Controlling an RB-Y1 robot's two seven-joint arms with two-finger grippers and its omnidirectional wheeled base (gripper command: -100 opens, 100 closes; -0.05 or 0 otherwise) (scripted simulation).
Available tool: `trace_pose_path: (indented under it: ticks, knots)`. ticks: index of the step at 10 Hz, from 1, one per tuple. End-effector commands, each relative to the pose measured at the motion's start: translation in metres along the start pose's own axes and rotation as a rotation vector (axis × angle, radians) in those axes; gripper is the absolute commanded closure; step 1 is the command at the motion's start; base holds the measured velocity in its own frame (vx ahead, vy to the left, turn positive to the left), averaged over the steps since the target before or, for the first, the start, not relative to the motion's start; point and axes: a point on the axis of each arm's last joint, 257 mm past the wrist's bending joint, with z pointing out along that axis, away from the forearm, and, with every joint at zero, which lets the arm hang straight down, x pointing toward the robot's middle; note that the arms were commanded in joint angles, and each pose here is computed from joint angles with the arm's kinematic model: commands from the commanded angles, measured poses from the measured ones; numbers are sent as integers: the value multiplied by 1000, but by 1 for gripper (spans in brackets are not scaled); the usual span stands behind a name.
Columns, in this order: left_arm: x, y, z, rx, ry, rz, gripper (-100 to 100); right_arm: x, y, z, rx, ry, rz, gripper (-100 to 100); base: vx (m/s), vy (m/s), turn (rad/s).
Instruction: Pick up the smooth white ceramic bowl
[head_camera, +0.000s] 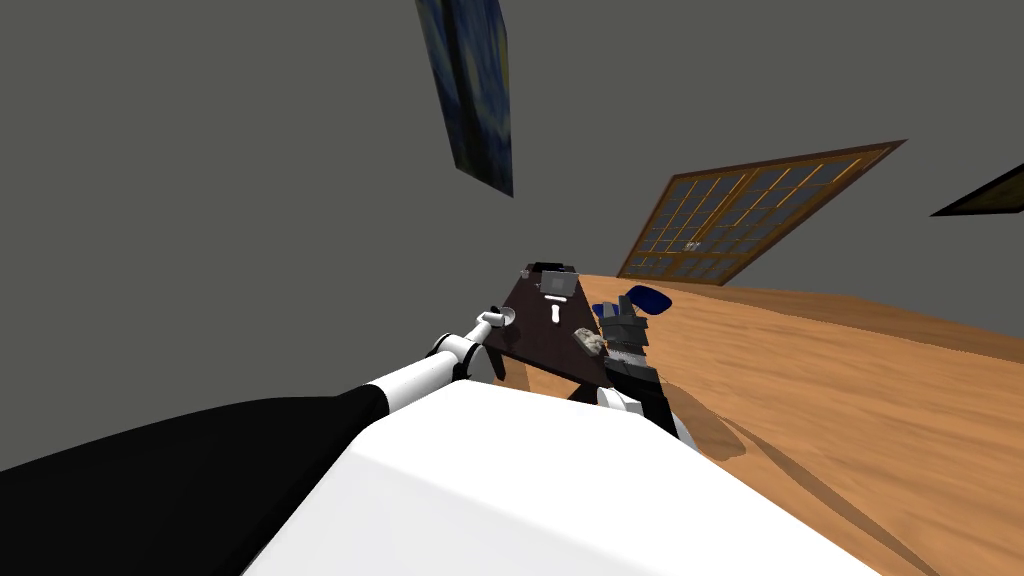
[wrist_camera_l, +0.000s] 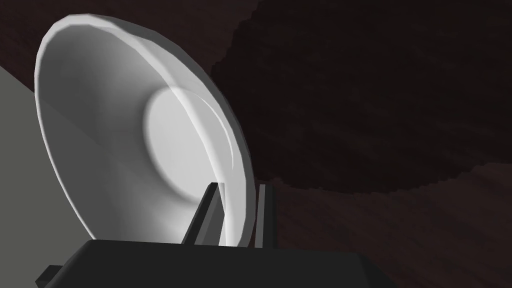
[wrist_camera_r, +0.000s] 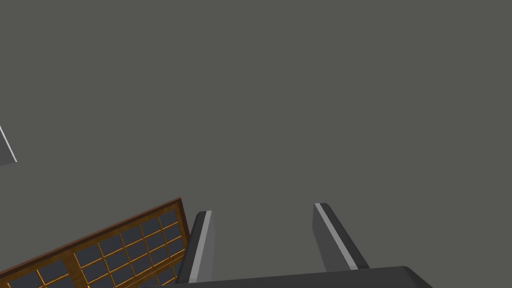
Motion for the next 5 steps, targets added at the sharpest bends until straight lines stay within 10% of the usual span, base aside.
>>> trace_pose_path:
  ticks: [1,2,4,5]
  knots:
    - [0,0,0,0,0,0,0,0,0,0,0,0,0,0,0,0,0]
    - [3,-13,-7,2,1,2,100,0,0,0,0,0,0,0,-55,5,19]
    - [3,-14,-7,6,2,2,100,0,0,0,0,0,0,0,-60,1,5]
    - [3,-13,-7,3,1,2,0,0,0,0,0,0,0,0,-7,0,0]
